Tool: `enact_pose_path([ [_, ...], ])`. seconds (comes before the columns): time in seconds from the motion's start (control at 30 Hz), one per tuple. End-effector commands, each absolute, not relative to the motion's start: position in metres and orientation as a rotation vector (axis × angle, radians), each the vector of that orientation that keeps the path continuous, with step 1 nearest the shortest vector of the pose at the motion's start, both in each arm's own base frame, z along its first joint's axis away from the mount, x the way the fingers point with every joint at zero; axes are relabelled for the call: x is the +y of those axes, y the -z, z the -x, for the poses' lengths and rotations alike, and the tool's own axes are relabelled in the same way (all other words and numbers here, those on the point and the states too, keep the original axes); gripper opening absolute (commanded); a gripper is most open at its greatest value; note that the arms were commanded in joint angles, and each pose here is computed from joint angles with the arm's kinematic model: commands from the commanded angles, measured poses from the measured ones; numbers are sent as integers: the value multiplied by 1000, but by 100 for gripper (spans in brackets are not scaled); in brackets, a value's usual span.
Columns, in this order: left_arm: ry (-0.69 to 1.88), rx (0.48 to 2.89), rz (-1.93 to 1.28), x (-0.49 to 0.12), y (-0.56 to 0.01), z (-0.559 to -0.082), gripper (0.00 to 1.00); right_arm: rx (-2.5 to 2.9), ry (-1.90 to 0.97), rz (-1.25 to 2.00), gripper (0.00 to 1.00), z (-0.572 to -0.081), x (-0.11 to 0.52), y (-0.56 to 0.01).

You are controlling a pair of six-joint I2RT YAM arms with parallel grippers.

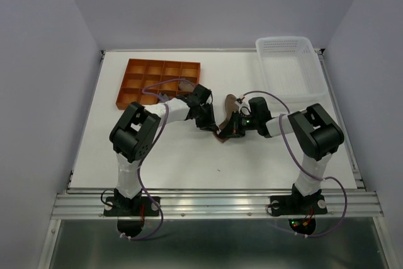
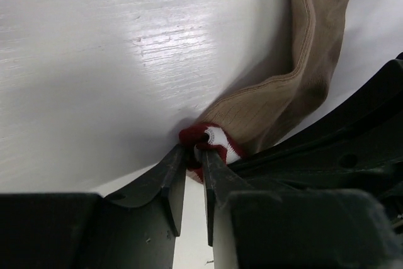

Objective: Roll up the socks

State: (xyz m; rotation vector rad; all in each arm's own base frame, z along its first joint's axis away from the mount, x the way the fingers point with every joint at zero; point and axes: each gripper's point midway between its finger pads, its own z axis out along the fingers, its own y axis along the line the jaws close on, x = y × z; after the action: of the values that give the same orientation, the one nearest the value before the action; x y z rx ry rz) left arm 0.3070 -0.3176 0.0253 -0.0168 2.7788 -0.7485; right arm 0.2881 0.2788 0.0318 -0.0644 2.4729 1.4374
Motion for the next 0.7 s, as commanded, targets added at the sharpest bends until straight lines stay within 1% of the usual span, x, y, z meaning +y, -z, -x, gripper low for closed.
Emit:
enact_pose_path([
  [0.0, 739, 2727, -8, -330, -33, -317, 25, 2413, -1419, 159, 4, -293, 277, -43],
  [0.03, 736, 2733, -13, -331, -32, -315, 22, 2427, -1404, 163, 6, -292, 276, -41],
  [0.07, 733, 2734, -3, -331, -31, -315, 18, 2405, -1390, 212, 12, -296, 277, -46],
  [0.1, 727, 2734, -3, -330, -31, -315, 15, 2411, -1375, 226, 16, -296, 276, -46],
  [0.13, 712, 2737, 4, -329, -30, -315, 7, 2431, -1333, 246, 19, -295, 272, -41],
  [0.17, 699, 2743, 13, -328, -30, -314, 3, 2404, -1310, 282, 25, -300, 272, -49],
  [0.2, 686, 2741, 19, -326, -31, -315, 0, 2398, -1285, 300, 27, -301, 270, -52],
  [0.27, 636, 2751, 34, -321, -34, -314, 0, 2384, -1208, 376, 32, -301, 267, -57],
  [0.3, 618, 2752, 48, -318, -36, -314, 0, 2342, -1183, 431, 36, -303, 270, -74],
  [0.33, 608, 2767, 51, -316, -37, -311, 0, 2361, -1082, 468, 38, -302, 266, -70],
  [0.4, 615, 2772, 53, -315, -41, -308, 0, 2328, -996, 572, 41, -294, 278, -78],
  [0.47, 607, 2780, 39, -312, -46, -303, 0, 2299, -887, 629, 42, -288, 278, -83],
  [0.57, 575, 2787, 11, -305, -49, -300, 0, 2238, -799, 676, 42, -287, 277, -91],
  [0.67, 610, 2800, -20, -307, -53, -294, 0, 2178, -731, 770, 43, -278, 291, -96],
])
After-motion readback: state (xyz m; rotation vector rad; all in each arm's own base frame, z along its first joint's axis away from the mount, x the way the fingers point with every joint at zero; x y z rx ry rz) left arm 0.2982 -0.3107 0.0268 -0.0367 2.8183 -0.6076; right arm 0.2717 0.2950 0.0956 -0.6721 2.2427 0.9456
